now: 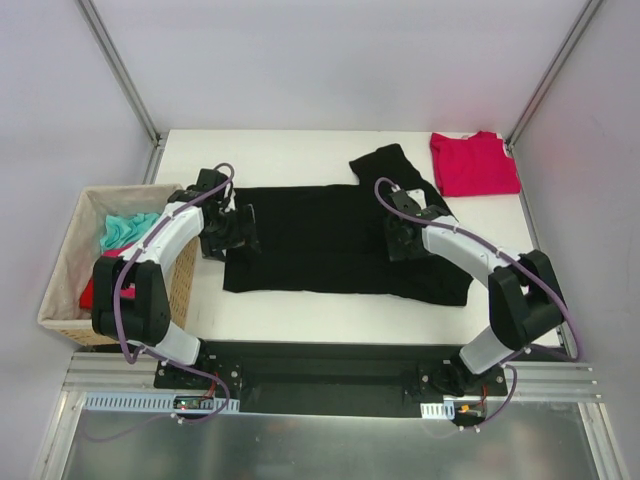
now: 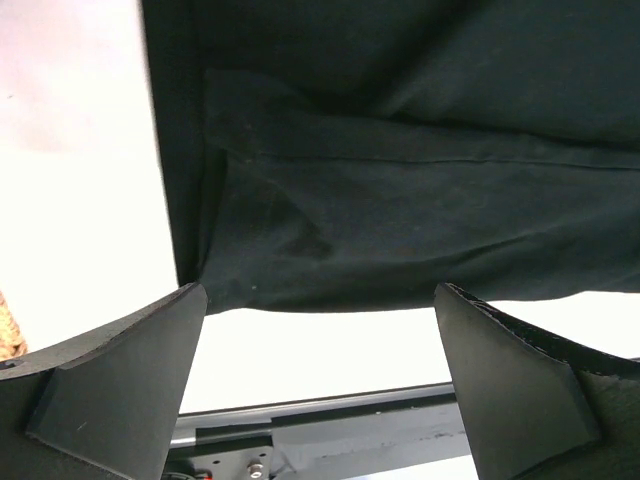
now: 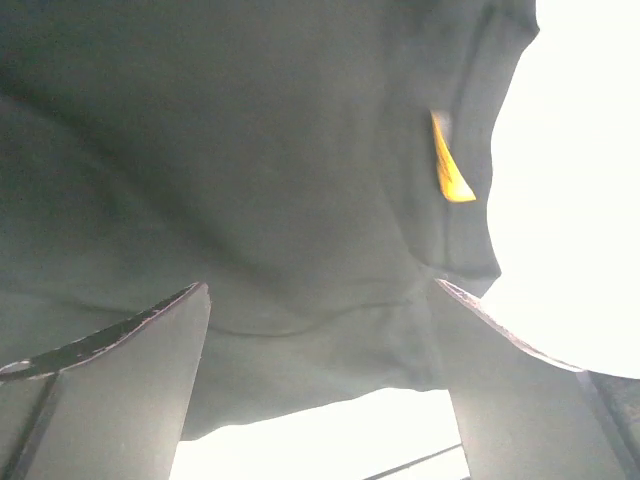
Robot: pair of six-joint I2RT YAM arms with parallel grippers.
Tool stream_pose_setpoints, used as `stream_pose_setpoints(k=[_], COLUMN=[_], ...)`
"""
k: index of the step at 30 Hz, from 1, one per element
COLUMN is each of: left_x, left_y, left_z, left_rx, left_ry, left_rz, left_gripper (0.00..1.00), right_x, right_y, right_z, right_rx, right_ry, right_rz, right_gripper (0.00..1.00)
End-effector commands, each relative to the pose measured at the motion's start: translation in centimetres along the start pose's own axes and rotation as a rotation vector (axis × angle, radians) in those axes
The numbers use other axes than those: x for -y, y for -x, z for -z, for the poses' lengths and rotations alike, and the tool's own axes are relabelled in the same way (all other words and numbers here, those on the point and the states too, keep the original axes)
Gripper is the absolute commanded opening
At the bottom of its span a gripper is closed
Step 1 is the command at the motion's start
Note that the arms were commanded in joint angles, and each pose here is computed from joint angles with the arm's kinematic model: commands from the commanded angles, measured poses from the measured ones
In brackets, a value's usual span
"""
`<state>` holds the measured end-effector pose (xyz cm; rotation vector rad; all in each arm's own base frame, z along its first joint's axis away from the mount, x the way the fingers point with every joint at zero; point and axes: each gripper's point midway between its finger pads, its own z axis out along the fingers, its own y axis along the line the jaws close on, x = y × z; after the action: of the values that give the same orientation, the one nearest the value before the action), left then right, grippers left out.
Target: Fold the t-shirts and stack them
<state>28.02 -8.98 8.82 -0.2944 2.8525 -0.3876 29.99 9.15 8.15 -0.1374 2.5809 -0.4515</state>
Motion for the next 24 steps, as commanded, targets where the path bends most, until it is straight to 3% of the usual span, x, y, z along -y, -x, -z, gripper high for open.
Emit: stream_pose_setpoints(k=[1,12,15,22,24], left_x=[-1.7,-2.5,-2.6,-2.7,-2.7], left_y=[-0.3,0.1,-0.1,-0.5,-0.4], left_z=[0.1,0.5,0.1,-0.5,-0.4], left_rx=[0.009,0.031,0.023,0.005,0.008], left_ry=[0.071,0.079,0.075,0.069,0.073], left_rz=[0.026,0.048,0.048,0.046,0.047], left_gripper=[0.99,0.99,0.99,0.99,0.99], right_x=[1.5,3.5,3.9,3.3,3.4], right_y=[-1.8,-3.7,-4.2,-4.0,-3.8], right_z=[-1.1,-3.9,-4.2,-4.8,-4.9], right_rx=[-0.057,-0.176,-0.193,-0.215,-0.218], right_ry=[-0.060,-0.068,-0.078,-0.046,-0.048], right_rz=[-0.038,-0.146,-0.172,-0.173,-0.171], right_gripper=[0.93,0.85,0.77,0.36,0.32])
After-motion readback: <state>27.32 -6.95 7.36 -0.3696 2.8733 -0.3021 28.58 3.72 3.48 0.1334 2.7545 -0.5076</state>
